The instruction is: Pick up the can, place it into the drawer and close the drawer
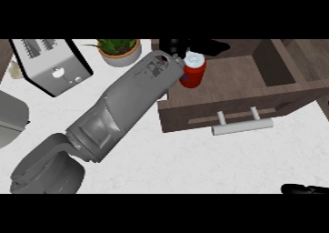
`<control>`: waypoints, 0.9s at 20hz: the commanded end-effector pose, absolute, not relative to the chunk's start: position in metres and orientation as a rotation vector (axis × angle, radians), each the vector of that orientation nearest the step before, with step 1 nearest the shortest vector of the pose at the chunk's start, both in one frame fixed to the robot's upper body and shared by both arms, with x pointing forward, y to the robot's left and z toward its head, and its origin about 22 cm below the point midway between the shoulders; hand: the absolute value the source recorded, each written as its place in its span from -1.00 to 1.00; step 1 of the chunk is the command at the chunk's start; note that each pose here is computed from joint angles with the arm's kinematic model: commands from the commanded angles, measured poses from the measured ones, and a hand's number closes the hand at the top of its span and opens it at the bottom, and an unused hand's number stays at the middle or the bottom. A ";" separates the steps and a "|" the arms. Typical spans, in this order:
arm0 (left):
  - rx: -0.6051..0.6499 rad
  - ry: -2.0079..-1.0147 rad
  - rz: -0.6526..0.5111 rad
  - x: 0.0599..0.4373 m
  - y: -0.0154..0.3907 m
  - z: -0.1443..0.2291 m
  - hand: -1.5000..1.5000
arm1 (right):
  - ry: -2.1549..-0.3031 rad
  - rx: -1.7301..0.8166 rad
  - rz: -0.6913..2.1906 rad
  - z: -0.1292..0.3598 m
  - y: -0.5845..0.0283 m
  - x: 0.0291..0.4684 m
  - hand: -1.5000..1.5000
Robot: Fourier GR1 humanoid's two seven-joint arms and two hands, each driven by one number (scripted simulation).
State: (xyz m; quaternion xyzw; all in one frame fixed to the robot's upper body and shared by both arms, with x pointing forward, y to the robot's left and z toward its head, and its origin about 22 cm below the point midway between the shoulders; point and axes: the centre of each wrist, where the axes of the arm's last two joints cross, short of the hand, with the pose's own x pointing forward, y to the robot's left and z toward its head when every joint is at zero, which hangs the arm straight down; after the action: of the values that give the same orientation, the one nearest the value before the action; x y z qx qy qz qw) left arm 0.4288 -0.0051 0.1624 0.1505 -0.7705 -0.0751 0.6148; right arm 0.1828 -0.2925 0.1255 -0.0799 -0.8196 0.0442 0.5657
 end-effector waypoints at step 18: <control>0.240 -1.816 -0.045 0.421 -0.018 0.180 -1.00 | -1.961 -0.726 0.727 0.151 -0.264 0.203 -1.00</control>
State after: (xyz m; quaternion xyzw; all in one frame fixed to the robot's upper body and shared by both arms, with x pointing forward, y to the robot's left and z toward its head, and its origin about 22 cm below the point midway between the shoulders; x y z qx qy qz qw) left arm 0.4241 -0.0154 0.1808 0.1010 -0.7828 -0.0217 0.6137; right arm 0.1930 -0.2722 0.1507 -0.2543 -0.8110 0.2460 0.4660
